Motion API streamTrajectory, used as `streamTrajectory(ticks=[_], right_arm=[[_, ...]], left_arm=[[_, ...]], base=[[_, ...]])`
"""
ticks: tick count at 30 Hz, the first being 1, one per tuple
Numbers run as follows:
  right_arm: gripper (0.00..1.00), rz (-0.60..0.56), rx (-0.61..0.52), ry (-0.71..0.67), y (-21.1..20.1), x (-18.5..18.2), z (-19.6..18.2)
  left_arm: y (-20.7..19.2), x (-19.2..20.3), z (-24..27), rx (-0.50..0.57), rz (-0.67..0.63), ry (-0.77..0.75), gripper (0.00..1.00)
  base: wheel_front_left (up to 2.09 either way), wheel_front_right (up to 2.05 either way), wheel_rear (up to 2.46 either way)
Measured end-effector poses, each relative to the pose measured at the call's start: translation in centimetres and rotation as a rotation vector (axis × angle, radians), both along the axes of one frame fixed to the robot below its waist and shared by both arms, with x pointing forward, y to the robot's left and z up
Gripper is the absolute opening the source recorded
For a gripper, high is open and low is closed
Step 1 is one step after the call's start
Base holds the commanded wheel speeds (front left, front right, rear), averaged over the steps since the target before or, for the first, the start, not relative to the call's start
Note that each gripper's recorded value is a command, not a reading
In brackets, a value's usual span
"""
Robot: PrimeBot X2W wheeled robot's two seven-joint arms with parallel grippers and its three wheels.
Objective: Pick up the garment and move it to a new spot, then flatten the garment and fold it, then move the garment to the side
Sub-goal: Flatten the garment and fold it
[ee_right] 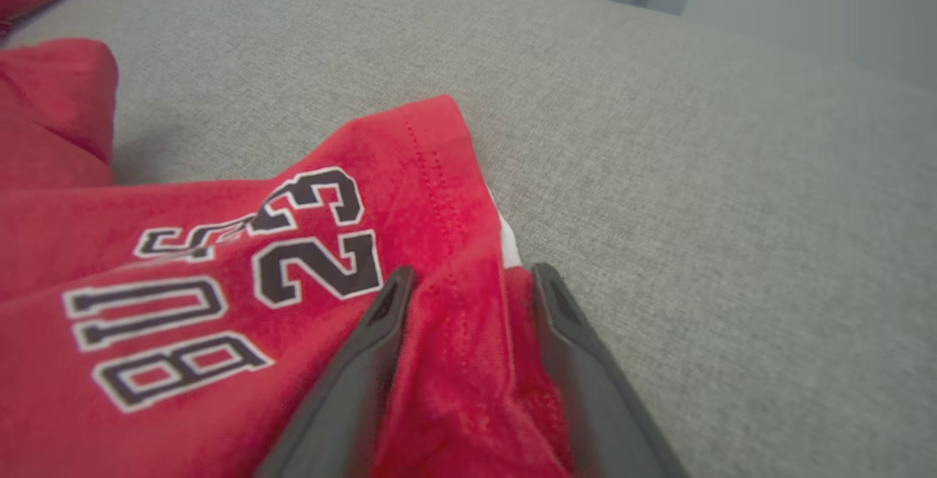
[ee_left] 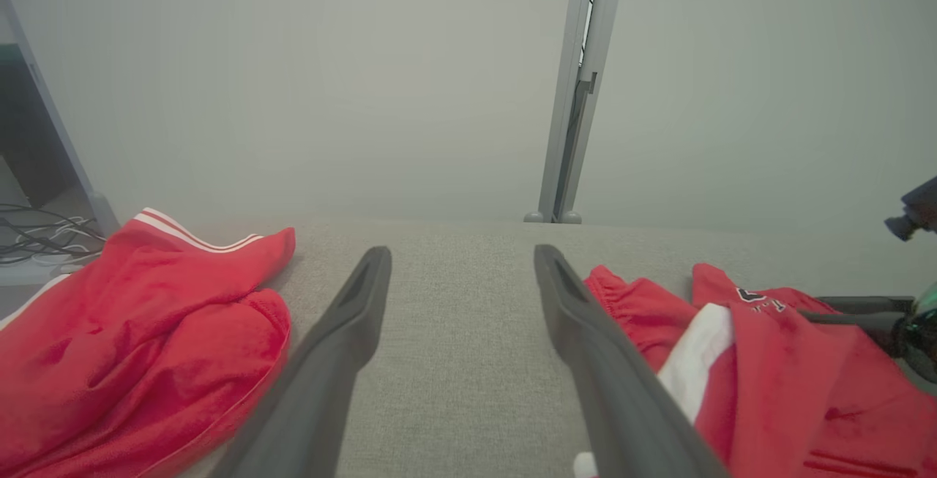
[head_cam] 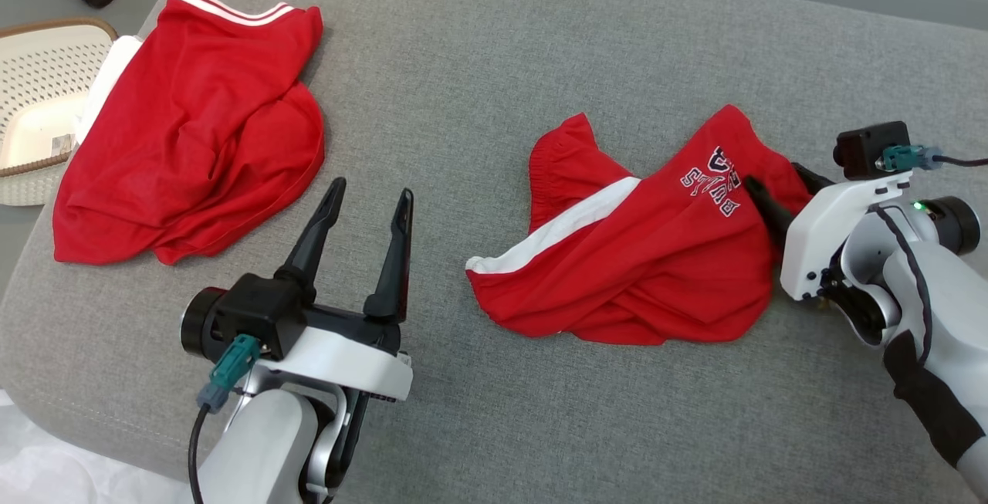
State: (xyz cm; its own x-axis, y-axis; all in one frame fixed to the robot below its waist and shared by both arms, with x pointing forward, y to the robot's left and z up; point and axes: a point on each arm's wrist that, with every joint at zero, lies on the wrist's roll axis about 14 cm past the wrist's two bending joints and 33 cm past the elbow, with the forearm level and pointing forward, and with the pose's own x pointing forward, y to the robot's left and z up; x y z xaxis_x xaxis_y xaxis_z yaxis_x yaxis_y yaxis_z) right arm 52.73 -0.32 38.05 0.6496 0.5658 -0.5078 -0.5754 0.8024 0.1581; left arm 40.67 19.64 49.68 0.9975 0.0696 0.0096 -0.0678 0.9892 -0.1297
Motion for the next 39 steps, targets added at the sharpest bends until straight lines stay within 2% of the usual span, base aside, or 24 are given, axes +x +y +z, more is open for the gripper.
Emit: streamTrajectory(ticks=[1,7,14,21,33,36,39], right_arm=[[0.00,0.000,0.007,-0.011,0.1,0.2,0.2],[0.00,-0.024,0.062,-0.078,-0.6,0.9,1.4],[0.00,0.007,0.135,-0.276,-1.6,0.7,6.0],[0.00,0.068,0.099,-0.393,-3.7,-2.9,7.2],[0.00,0.254,-0.042,-0.581,-4.4,-13.5,7.5],[0.00,0.203,-0.057,-0.523,-6.0,-14.8,6.0],[0.70,0.102,-0.052,-0.447,-7.9,-15.2,4.4]], left_arm=[[0.1,0.1,0.0,0.002,0.001,0.000,1.00],[-0.2,0.7,-0.4,0.005,-0.009,0.003,1.00],[-0.7,0.9,0.1,0.015,-0.031,-0.012,1.00],[-1.0,0.4,0.1,0.025,-0.048,-0.013,1.00],[-2.6,-0.1,-0.1,0.007,-0.097,0.009,1.00],[-3.0,-0.2,-0.1,-0.001,-0.106,0.015,1.00],[-3.3,-0.3,-0.2,-0.006,-0.111,0.019,1.00]], base=[[0.00,0.00,0.00],[0.00,0.00,0.00],[0.00,0.00,0.00],[0.00,0.00,0.00],[0.00,0.00,0.00],[0.00,0.00,0.00],[0.00,0.00,0.00]])
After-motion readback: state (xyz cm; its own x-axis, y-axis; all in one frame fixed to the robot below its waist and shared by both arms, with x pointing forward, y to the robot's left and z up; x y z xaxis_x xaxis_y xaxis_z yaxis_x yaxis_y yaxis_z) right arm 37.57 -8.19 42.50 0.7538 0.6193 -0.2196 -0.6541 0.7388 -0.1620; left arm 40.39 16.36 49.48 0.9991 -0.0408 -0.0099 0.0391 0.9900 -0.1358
